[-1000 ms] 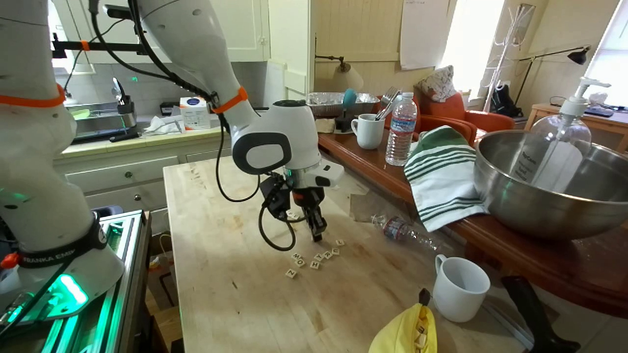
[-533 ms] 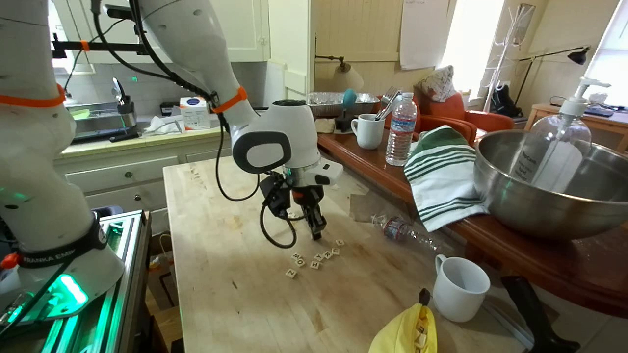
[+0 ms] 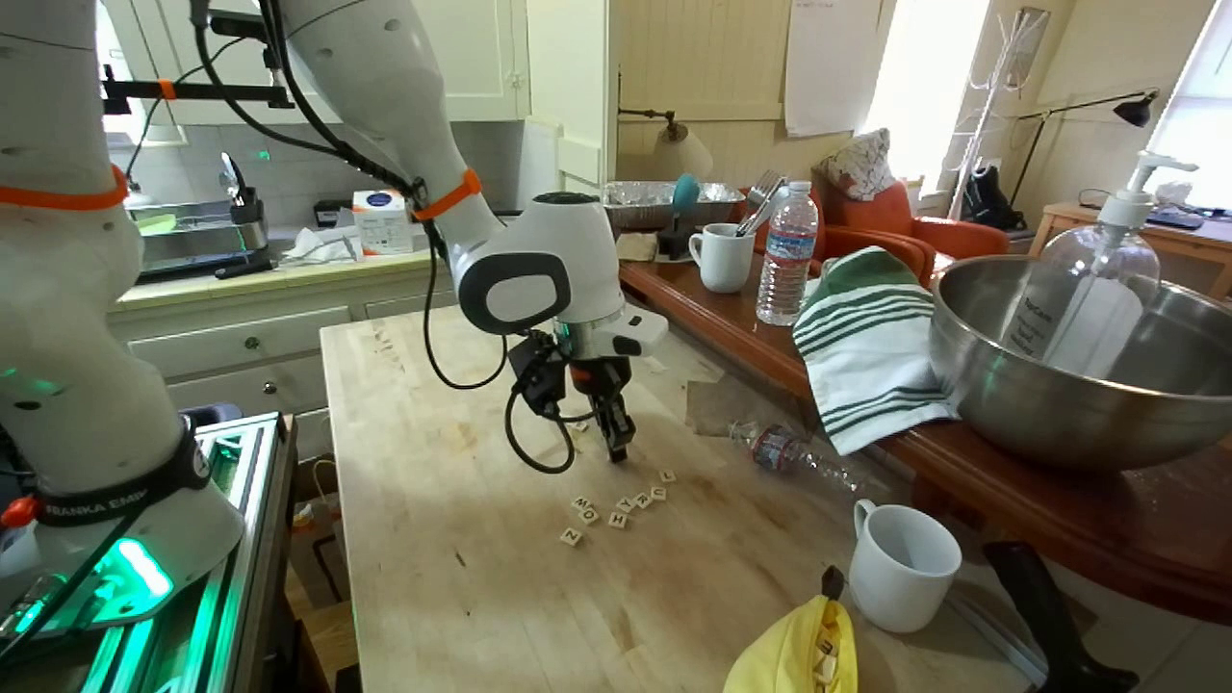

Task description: Use the tiles to create the word 'Tapes'.

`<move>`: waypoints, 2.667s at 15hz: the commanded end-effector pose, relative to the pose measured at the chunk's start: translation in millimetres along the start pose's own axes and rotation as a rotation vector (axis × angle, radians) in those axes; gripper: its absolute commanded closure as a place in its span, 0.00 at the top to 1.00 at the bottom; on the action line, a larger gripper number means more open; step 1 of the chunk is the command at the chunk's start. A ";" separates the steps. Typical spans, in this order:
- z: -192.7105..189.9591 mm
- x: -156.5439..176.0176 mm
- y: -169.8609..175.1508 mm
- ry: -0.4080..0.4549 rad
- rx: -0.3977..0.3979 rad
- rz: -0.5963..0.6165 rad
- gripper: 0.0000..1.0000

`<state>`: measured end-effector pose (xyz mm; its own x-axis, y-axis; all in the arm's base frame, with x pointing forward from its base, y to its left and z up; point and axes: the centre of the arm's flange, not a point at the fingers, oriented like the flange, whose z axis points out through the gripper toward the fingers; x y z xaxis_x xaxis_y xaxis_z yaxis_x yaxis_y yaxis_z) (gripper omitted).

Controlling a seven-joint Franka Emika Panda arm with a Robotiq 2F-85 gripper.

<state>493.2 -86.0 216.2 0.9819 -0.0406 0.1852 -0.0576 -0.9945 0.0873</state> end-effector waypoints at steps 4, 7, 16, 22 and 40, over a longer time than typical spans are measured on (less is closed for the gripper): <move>13.1 -12.2 -31.2 -0.079 -0.019 0.045 0.00; 11.5 -12.9 -38.9 -0.098 -0.025 0.082 0.00; 14.9 -11.8 -57.8 -0.114 -0.029 0.153 0.00; 15.3 -13.5 -64.9 -0.115 -0.026 0.193 0.00; 15.1 -12.3 -78.5 -0.151 -0.002 0.271 0.00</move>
<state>494.1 -21.0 217.0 0.9510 -0.2844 0.1213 -0.2921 -0.9550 0.0509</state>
